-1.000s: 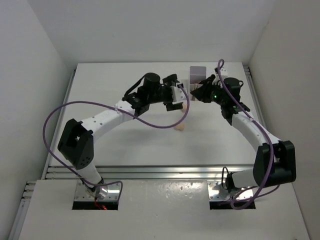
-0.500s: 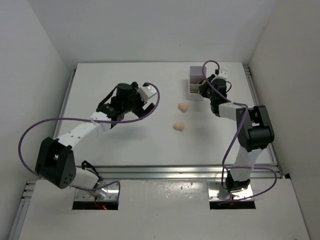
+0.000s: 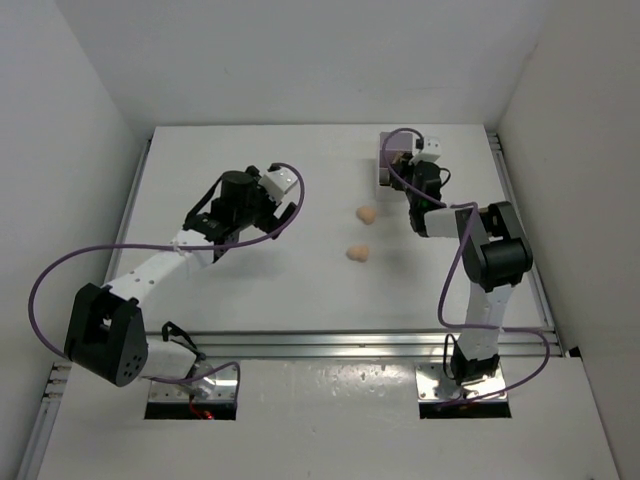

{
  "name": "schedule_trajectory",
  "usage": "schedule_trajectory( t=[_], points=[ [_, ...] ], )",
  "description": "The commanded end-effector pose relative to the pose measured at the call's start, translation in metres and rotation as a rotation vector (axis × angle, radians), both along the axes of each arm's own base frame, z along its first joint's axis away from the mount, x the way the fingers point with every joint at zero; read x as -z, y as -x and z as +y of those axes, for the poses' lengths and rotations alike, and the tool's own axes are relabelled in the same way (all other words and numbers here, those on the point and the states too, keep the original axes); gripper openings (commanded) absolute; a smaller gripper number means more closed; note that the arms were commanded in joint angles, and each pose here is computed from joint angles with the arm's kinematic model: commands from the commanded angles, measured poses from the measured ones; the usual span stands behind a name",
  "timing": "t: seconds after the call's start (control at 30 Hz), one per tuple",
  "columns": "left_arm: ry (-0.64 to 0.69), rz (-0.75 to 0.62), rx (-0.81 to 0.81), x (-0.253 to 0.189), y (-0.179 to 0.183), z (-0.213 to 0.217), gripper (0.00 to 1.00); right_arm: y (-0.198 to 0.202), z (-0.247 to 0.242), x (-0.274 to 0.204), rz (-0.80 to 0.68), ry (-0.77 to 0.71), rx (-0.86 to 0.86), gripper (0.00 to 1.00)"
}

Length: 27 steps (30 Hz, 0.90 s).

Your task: Organize the makeup

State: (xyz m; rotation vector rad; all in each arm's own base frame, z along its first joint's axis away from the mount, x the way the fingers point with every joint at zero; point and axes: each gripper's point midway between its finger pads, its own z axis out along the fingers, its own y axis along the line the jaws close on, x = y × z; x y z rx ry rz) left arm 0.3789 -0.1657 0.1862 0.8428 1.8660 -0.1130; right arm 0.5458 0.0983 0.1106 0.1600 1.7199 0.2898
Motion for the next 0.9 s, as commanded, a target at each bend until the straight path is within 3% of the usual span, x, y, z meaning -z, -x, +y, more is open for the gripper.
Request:
schedule_trajectory(
  t=[0.0,0.27,0.33,0.4,0.5,0.87],
  points=[
    [0.045,-0.038,-0.030,-0.009,-0.005,0.003,1.00,0.002,0.001,-0.005,-0.080,0.039,-0.010,0.00],
    [0.051,-0.038,-0.052,-0.005,-0.006,0.008,1.00,0.006,0.009,0.011,-0.090,0.063,-0.041,0.00],
    [0.051,-0.038,-0.052,-0.005,-0.006,0.008,1.00,0.008,0.009,0.013,-0.084,0.063,-0.043,0.09],
    [0.051,-0.028,-0.044,-0.001,-0.004,0.007,1.00,0.011,0.012,0.014,-0.080,0.069,-0.050,0.27],
    [0.055,-0.026,-0.044,-0.001,-0.005,0.009,1.00,0.016,0.016,0.008,-0.092,0.085,-0.065,0.41],
    [0.066,-0.031,-0.025,-0.001,0.000,0.007,1.00,0.033,0.016,-0.049,-0.169,0.185,-0.075,0.57]
  ],
)
